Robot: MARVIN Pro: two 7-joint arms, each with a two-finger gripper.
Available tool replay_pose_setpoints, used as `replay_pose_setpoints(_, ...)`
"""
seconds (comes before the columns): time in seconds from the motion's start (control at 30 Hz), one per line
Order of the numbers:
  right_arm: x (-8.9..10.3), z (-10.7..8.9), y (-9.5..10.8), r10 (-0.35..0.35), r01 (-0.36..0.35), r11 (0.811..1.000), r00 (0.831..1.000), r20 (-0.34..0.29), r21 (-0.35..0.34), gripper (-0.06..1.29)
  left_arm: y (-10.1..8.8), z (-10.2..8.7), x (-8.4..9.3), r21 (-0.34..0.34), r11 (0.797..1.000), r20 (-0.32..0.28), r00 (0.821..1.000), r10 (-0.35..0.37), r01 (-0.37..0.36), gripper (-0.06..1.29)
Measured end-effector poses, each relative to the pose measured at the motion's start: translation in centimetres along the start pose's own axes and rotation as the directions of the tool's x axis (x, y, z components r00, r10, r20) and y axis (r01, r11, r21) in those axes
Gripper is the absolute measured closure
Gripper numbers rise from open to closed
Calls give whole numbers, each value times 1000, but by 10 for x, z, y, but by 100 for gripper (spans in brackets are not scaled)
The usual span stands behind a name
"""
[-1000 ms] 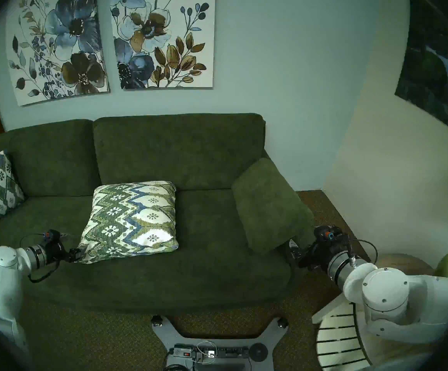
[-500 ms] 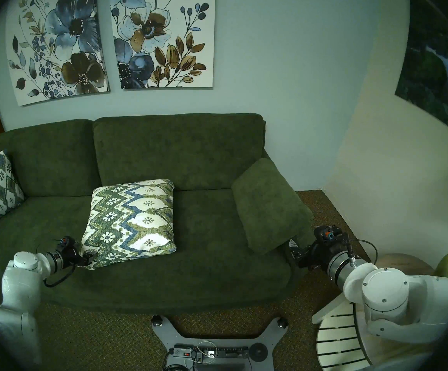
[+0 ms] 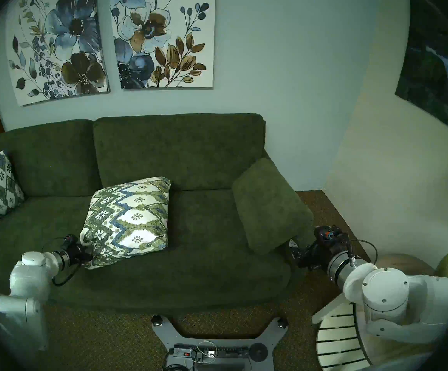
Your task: Fix throw pillow on sofa
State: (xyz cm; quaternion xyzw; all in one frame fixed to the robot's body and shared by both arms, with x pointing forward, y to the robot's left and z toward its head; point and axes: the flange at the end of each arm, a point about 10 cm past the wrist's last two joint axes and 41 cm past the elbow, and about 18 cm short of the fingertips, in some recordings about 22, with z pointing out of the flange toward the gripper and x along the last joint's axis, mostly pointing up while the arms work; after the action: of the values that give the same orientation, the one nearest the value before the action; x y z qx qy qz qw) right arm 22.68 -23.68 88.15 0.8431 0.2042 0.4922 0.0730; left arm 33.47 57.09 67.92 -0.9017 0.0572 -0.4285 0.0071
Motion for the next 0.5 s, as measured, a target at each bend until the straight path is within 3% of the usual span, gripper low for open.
replay_pose_setpoints(0.1, 0, 0, 0, 0, 0, 1000, 1000, 0, 0, -1, -2, -1, 8, -30, 999, -28, 999, -15, 14, 124)
replay_pose_setpoints(0.23, 0, 0, 0, 0, 0, 1000, 1000, 0, 0, -1, -4, -4, 32, -85, 996, -105, 994, -6, -3, 124)
replay_pose_setpoints(0.37, 0, 0, 0, 0, 0, 1000, 1000, 0, 0, -1, -4, -5, 68, -131, 989, -208, 978, 32, -60, 124)
replay_pose_setpoints(0.5, 0, 0, 0, 0, 0, 1000, 1000, 0, 0, -1, 2, -7, 109, -181, 973, -323, 943, 77, -142, 125)
